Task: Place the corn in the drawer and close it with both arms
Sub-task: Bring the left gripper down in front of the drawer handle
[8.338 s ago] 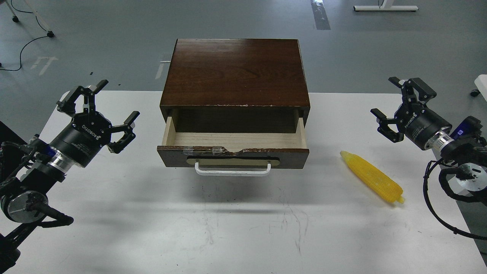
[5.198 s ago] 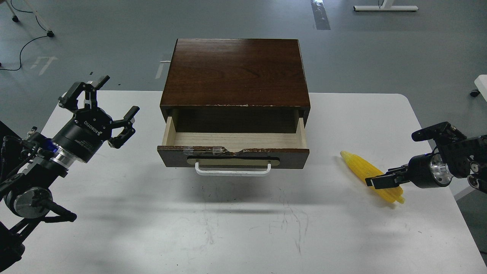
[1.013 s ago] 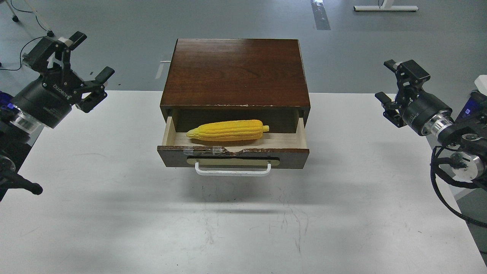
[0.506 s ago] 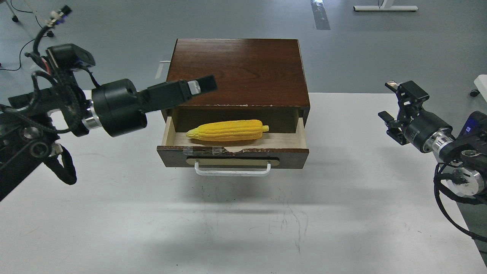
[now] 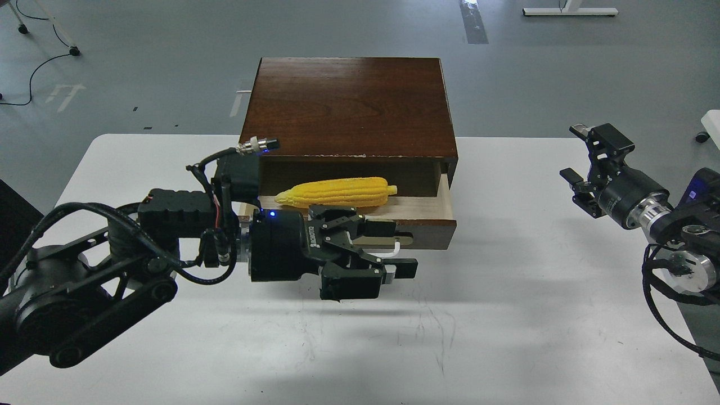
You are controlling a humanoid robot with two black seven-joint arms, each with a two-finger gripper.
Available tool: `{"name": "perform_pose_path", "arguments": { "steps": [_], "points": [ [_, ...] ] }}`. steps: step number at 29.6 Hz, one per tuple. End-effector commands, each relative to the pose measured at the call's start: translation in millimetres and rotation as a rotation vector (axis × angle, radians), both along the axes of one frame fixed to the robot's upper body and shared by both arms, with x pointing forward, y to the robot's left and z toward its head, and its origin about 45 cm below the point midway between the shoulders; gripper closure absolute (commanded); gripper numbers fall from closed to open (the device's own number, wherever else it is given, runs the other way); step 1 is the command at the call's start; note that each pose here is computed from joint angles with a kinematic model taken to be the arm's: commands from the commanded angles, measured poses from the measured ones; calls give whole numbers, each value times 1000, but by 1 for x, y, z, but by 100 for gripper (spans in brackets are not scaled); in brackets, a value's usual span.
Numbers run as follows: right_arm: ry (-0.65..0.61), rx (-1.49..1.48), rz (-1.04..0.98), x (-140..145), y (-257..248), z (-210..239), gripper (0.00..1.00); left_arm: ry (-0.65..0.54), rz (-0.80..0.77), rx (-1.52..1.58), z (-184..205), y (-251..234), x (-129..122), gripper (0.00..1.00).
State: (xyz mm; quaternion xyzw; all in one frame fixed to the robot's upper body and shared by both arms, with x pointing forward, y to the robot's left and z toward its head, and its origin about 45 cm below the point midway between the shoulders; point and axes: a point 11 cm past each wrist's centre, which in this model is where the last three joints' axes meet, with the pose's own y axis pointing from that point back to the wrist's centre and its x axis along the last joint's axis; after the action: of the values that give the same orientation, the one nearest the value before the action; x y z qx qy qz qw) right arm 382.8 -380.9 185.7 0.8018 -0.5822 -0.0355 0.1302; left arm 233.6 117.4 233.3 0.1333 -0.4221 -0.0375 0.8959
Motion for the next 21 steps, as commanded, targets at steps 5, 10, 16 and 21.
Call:
{"name": "perform_pose_path", "arguments": {
  "steps": [5, 10, 16, 21],
  "points": [
    [1, -4, 4, -1, 0, -1, 1, 333, 185, -117, -44, 23, -6, 100],
    [4, -5, 2, -1, 0, -2, 1, 473, 268, -214, -46, 32, 3, 100],
    [8, -4, 2, -3, 0, -4, 1, 515, 345, -204, -62, 47, 15, 100],
    [19, -3, 1, -6, -1, -8, 1, 527, 365, -220, -61, 50, 19, 100]
  ]
}}
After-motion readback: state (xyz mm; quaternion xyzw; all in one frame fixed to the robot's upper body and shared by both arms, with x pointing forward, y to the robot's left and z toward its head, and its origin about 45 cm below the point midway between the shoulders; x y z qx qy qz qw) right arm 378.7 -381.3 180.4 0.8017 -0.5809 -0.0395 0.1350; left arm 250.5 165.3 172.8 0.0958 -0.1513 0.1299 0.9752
